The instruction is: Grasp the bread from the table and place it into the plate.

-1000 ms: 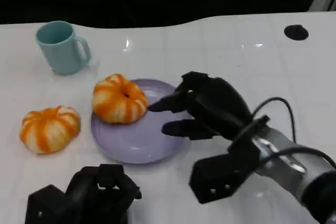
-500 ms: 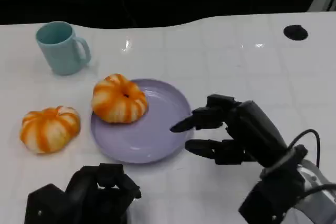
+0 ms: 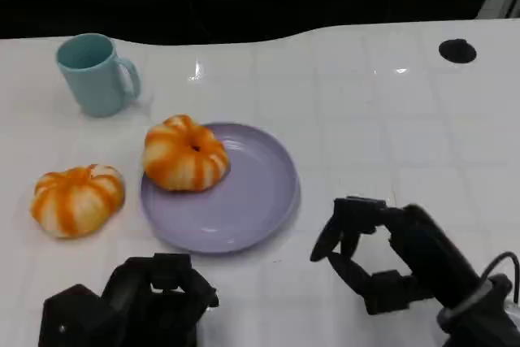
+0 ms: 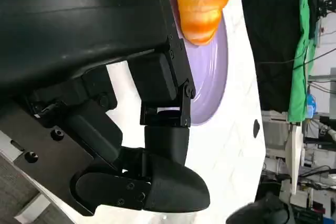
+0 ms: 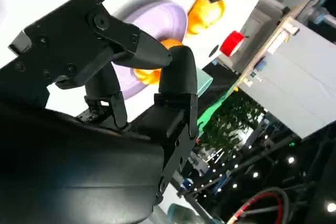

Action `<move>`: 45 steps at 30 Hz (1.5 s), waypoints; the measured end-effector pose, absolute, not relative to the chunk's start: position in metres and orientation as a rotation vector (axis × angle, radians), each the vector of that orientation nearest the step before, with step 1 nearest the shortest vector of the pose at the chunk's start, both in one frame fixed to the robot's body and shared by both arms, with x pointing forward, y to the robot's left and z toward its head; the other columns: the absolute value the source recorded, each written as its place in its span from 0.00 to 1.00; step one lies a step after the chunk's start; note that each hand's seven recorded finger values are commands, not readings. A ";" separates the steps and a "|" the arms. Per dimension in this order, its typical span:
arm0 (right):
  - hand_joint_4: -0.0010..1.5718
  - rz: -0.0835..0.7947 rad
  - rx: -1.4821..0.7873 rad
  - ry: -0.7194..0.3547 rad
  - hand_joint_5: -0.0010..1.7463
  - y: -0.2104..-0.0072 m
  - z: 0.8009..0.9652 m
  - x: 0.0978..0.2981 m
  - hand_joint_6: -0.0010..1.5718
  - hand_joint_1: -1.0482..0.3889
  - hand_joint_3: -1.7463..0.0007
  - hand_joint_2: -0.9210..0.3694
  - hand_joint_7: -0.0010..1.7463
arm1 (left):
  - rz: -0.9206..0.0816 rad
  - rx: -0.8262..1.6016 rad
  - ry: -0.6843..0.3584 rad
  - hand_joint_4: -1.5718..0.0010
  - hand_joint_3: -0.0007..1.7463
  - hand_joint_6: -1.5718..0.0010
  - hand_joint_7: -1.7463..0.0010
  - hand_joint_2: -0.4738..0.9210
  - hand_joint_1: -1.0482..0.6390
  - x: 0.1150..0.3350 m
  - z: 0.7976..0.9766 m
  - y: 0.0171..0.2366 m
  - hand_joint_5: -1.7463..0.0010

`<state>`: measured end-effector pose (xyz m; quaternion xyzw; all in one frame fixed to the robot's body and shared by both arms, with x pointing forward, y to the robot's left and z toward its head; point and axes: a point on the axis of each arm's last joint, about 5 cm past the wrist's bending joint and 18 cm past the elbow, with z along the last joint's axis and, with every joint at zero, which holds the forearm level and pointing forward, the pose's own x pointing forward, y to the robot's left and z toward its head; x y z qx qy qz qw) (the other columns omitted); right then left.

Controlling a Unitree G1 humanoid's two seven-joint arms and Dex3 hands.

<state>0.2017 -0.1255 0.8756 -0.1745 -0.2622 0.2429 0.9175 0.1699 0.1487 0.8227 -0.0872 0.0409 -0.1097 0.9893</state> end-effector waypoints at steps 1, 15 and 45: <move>0.46 0.496 -0.345 -0.525 1.00 -0.128 0.875 0.199 0.47 0.55 0.28 0.37 0.83 | -0.220 -0.176 0.082 0.00 0.37 0.12 0.50 0.74 0.00 0.170 0.823 0.149 0.29; 0.48 0.455 -0.261 -0.402 1.00 -0.148 0.864 0.173 0.44 0.51 0.32 0.30 0.87 | -0.220 -0.177 0.083 0.00 0.37 0.12 0.50 0.73 0.00 0.170 0.823 0.149 0.30; 0.46 0.395 -0.161 -0.300 1.00 -0.149 0.846 0.164 0.42 0.47 0.45 0.23 0.89 | -0.207 -0.179 0.082 0.00 0.39 0.11 0.51 0.73 0.00 0.169 0.823 0.156 0.29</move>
